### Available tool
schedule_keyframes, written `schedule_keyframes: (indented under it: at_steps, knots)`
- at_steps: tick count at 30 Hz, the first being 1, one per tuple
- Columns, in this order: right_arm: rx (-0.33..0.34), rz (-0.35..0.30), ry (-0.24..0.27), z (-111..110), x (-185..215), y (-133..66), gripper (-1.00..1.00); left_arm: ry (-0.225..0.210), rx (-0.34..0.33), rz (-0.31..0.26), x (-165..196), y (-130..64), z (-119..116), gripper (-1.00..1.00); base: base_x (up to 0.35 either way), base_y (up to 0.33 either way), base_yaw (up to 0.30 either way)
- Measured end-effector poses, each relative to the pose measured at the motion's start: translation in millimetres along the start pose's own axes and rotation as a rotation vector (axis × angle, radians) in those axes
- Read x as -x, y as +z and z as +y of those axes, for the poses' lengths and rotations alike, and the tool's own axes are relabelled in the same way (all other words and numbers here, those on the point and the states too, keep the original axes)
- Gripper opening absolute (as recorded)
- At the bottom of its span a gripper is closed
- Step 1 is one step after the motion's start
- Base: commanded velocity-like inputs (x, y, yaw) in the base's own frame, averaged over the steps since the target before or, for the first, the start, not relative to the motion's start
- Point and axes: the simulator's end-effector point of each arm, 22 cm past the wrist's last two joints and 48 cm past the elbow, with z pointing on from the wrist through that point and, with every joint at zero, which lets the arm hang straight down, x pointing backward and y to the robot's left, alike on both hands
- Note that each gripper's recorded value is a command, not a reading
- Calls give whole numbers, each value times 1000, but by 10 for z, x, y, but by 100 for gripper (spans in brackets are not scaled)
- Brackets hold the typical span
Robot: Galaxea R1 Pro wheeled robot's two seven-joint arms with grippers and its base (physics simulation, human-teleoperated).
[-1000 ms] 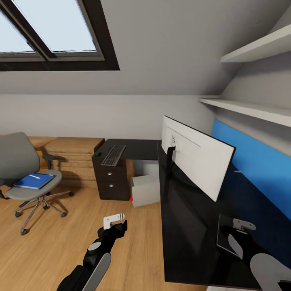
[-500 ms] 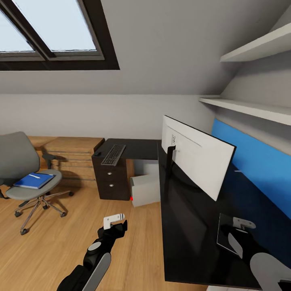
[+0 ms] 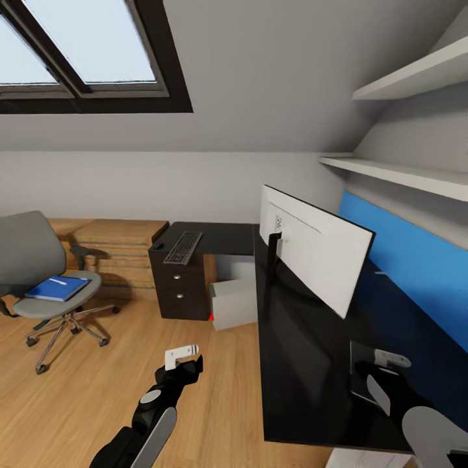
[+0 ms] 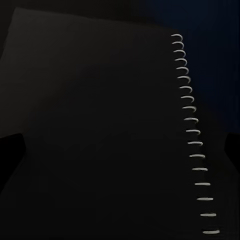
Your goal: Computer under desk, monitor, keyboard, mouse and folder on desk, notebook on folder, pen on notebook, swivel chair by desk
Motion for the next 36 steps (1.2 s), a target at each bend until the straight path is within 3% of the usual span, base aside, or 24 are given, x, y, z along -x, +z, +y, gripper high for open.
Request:
schedule_keyframes:
  at_steps: [36]
  knots:
    - [0, -2, 0, -1, 1, -3, 100, 2, 1, 0, 0, -2, 8, 100, -72, 0, 0]
